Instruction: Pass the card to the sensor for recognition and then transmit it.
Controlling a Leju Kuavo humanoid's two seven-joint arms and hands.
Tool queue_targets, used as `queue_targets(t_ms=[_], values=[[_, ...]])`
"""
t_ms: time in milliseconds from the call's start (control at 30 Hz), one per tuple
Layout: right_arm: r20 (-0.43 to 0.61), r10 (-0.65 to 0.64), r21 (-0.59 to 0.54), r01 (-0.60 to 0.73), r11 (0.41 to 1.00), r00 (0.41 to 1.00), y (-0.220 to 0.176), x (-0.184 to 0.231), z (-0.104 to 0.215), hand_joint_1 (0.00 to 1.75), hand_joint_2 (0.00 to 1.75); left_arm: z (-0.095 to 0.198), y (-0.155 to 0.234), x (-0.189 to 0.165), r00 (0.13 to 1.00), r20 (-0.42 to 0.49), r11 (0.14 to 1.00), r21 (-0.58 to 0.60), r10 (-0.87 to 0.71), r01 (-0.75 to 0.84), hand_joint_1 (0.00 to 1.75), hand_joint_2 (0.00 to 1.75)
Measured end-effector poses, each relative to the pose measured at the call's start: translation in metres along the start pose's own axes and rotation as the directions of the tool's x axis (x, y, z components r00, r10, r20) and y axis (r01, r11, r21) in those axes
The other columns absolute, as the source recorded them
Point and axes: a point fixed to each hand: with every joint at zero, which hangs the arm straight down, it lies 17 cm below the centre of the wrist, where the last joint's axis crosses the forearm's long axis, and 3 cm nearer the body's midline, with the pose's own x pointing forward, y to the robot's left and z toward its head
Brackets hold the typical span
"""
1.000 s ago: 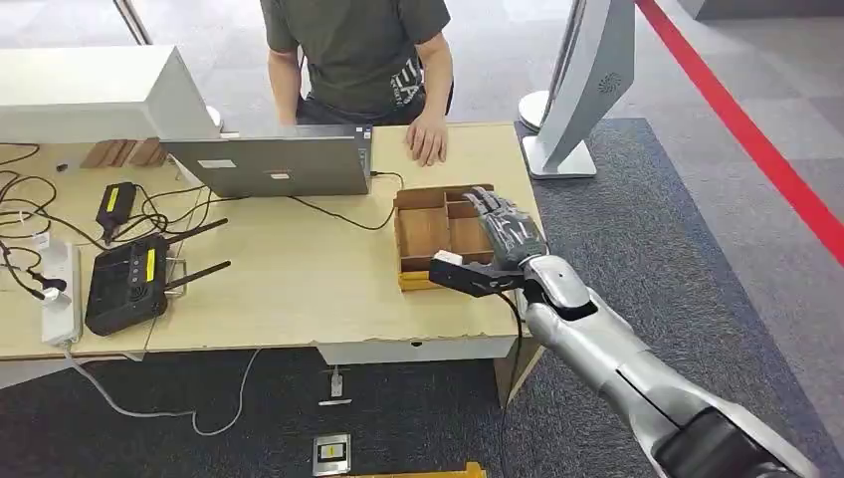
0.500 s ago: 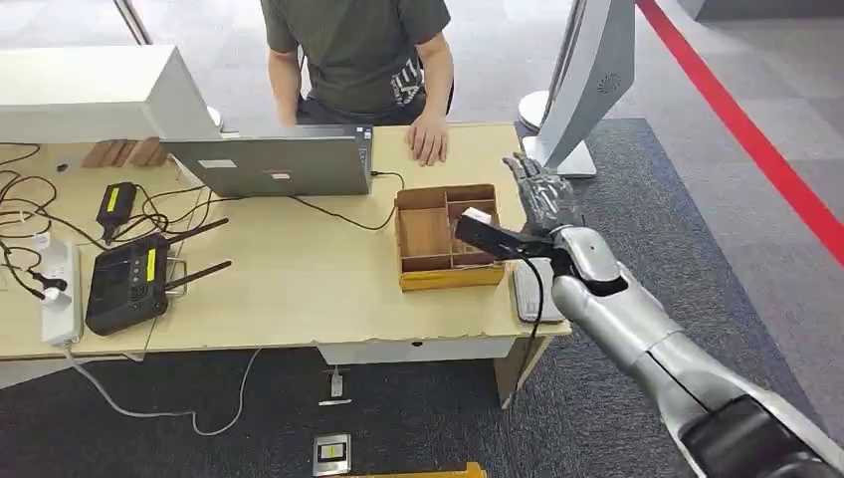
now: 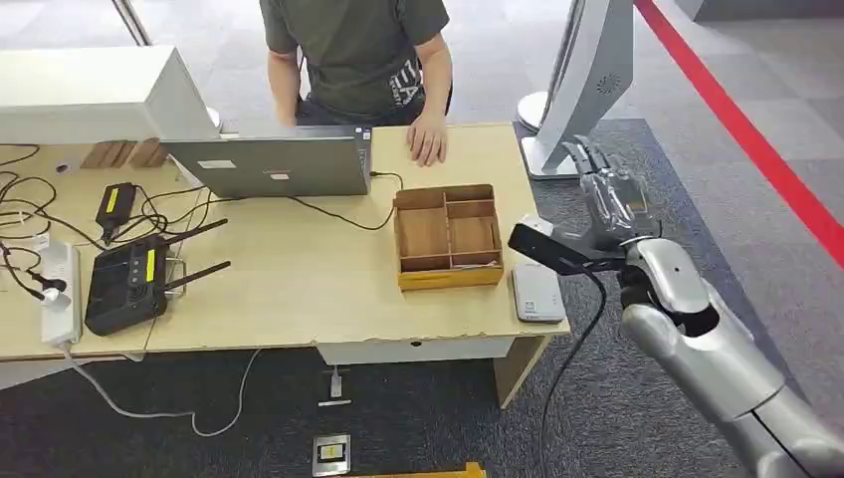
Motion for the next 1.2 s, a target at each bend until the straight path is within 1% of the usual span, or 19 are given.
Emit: queue_targets(t_ms=[167,267,367,467,567,800,967,1200], values=[[0.013,0.020,-0.001,-0.020,1.000,1.000,-0.010,0.001,0.020,0.00,1.75,0.000,-0.001,-0.004,1.000,-0.025,1.000,0.001,0.008,-0.008,0.00,0.00],[0.049,0.025,0.015,-0.025,1.000,0.998,-0.008,0.013,0.034,0.00,1.75,0.000,0.000,-0.006,0.999,-0.040,1.000,0.007,0.010,-0.009,0.00,0.00],[0.093,0.016,0.022,-0.018,1.000,0.996,-0.004,0.030,0.041,0.00,1.75,0.000,0.000,-0.002,1.000,-0.026,1.000,0.007,0.014,-0.014,0.00,0.00],[0.136,-0.014,0.026,0.011,1.000,0.991,0.001,0.048,0.044,0.00,1.75,0.000,0.000,0.005,1.000,0.002,1.000,0.006,0.013,-0.013,0.00,0.00],[0.161,-0.053,0.028,0.050,0.998,0.985,0.007,0.063,0.046,0.00,1.75,0.000,-0.001,0.007,1.000,0.011,1.000,0.001,0.007,-0.007,0.00,0.00],[0.220,-0.113,0.076,0.098,0.992,0.969,0.033,0.095,0.048,0.00,1.75,0.000,-0.003,0.003,1.000,-0.018,1.000,-0.003,0.004,-0.005,0.00,0.00],[0.237,-0.137,0.106,0.114,0.988,0.962,0.053,0.112,0.043,0.00,1.75,0.000,-0.004,0.001,1.000,-0.028,1.000,-0.002,0.006,-0.006,0.00,0.00],[0.236,-0.146,0.149,0.112,0.982,0.961,0.075,0.123,0.042,0.00,1.75,0.000,-0.004,0.001,1.000,-0.029,1.000,-0.002,0.006,-0.006,0.00,0.00]])
